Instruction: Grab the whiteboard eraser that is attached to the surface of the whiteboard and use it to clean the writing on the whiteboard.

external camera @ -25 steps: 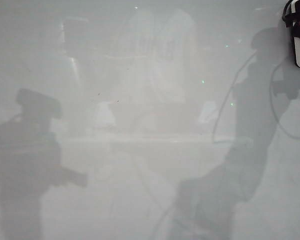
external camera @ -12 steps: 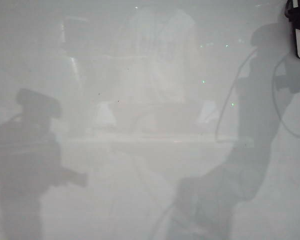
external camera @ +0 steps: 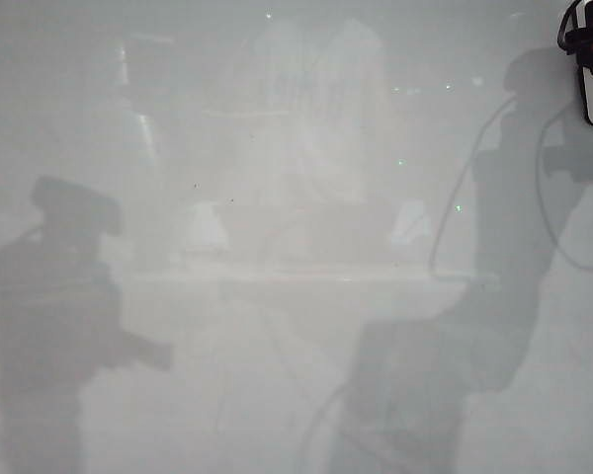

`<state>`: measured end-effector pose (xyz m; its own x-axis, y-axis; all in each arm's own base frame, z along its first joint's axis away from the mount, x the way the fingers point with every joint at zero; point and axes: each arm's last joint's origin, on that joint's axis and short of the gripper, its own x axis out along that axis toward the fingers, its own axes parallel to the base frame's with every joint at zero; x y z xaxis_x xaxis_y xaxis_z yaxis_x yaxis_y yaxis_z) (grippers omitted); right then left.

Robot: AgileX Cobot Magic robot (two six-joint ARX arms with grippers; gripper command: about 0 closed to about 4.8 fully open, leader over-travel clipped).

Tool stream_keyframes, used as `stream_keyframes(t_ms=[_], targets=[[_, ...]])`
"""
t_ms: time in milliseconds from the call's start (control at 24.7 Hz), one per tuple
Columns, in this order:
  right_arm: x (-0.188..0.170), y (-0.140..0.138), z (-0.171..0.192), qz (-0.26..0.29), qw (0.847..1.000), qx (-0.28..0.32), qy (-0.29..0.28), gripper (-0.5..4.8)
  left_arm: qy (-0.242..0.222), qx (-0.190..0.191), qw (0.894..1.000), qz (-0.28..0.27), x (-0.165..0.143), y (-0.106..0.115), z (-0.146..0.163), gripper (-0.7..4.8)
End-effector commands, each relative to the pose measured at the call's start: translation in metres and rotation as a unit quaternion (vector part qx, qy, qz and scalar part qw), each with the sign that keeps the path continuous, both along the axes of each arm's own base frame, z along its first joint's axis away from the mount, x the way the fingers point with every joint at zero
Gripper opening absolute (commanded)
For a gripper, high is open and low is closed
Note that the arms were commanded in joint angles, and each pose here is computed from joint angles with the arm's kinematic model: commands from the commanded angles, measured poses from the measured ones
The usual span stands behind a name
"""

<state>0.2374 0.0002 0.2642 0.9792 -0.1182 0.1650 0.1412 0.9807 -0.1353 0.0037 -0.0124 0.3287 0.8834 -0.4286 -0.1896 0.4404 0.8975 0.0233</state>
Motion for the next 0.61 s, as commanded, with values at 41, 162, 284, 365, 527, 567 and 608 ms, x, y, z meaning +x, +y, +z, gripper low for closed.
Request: stream_keyframes(t_ms=[41,162,284,365,527,567,608], targets=[[0.000,0.000,0.003,0.001,1.000,0.007,-0.010,3.51,-0.006,0.000,1.000,-0.003,0.000,0.000,0.002,-0.06],[-0.001,0.001,0.004,0.003,1.000,0.008,-0.011,4.00,-0.006,0.000,1.000,-0.003,0.000,0.000,0.002,-0.06],[-0.005,0.001,0.007,0.003,1.000,0.007,-0.008,4.01,-0.006,0.000,1.000,-0.003,0.000,0.000,0.002,-0.06],[-0.008,0.001,0.007,0.003,1.000,0.007,0.001,4.01,-0.007,0.000,1.000,-0.003,0.000,0.000,0.002,-0.06],[-0.034,0.000,0.015,0.000,0.999,0.007,0.049,3.92,-0.007,0.001,1.000,-0.001,0.000,0.000,0.002,-0.06],[-0.046,0.000,0.020,0.000,0.999,0.007,0.052,3.03,-0.008,0.002,1.000,-0.001,0.000,0.000,0.002,-0.06],[-0.057,0.000,0.025,0.000,0.999,0.007,0.051,2.06,-0.010,0.003,1.000,-0.001,0.000,0.000,0.002,-0.06]])
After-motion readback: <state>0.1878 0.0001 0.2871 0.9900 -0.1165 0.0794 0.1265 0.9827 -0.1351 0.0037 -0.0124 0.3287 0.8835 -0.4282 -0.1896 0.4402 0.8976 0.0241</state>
